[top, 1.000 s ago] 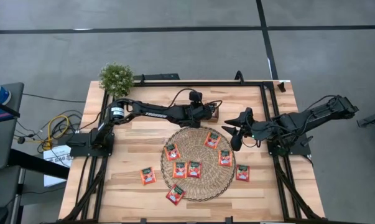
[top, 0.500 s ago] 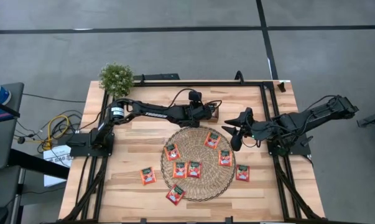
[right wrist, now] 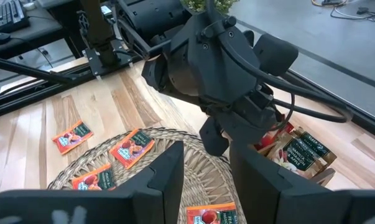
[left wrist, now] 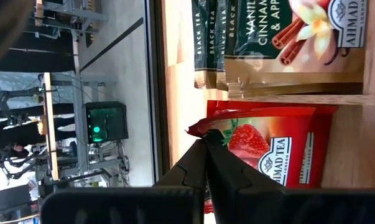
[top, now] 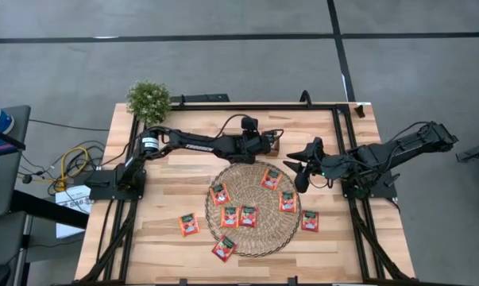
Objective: Pick & Place Tea
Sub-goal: Put the red tea bag into the middle section of the wooden organizer
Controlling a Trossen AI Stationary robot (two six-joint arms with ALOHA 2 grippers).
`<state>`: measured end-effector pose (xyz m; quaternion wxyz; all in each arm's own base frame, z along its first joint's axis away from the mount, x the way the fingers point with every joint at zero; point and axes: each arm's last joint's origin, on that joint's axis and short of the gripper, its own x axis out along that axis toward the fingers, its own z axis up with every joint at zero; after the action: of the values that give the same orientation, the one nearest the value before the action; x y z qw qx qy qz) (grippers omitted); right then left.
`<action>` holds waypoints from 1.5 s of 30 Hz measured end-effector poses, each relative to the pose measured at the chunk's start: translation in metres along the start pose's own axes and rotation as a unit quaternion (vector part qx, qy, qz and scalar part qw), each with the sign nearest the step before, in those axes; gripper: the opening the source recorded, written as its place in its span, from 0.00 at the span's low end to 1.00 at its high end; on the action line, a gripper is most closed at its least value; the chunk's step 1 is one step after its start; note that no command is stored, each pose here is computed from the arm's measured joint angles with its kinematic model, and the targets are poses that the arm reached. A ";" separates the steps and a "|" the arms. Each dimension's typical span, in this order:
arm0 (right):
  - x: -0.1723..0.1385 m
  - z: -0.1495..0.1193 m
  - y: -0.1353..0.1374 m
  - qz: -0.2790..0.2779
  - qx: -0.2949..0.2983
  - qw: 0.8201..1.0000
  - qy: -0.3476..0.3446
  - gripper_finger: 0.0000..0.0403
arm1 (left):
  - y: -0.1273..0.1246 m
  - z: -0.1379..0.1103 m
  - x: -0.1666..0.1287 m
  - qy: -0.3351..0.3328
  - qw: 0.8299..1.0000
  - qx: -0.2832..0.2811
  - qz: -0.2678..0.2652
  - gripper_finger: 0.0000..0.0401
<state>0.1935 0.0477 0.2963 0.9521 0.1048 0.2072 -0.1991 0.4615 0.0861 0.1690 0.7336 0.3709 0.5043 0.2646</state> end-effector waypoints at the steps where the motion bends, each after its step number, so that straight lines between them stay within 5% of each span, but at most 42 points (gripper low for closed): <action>1: 0.000 0.000 0.000 0.000 0.000 1.000 0.000 0.30 | 0.000 0.000 0.000 0.000 1.000 0.000 0.000 0.00; 24: 0.000 0.000 0.000 0.001 0.000 1.000 0.000 0.30 | -0.004 0.003 -0.005 -0.008 1.000 0.004 -0.005 0.01; 37: 0.000 0.000 0.000 0.001 -0.001 1.000 0.001 0.30 | -0.005 0.004 -0.006 -0.009 1.000 0.006 -0.004 0.36; 45: 0.000 0.000 0.000 0.001 -0.001 1.000 0.001 0.30 | 0.008 0.004 -0.020 0.033 0.996 0.020 0.077 0.42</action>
<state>0.1934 0.0478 0.2961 0.9521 0.1040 0.2084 -0.1980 0.4583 0.0745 0.1870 0.6866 0.4141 0.5034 0.3219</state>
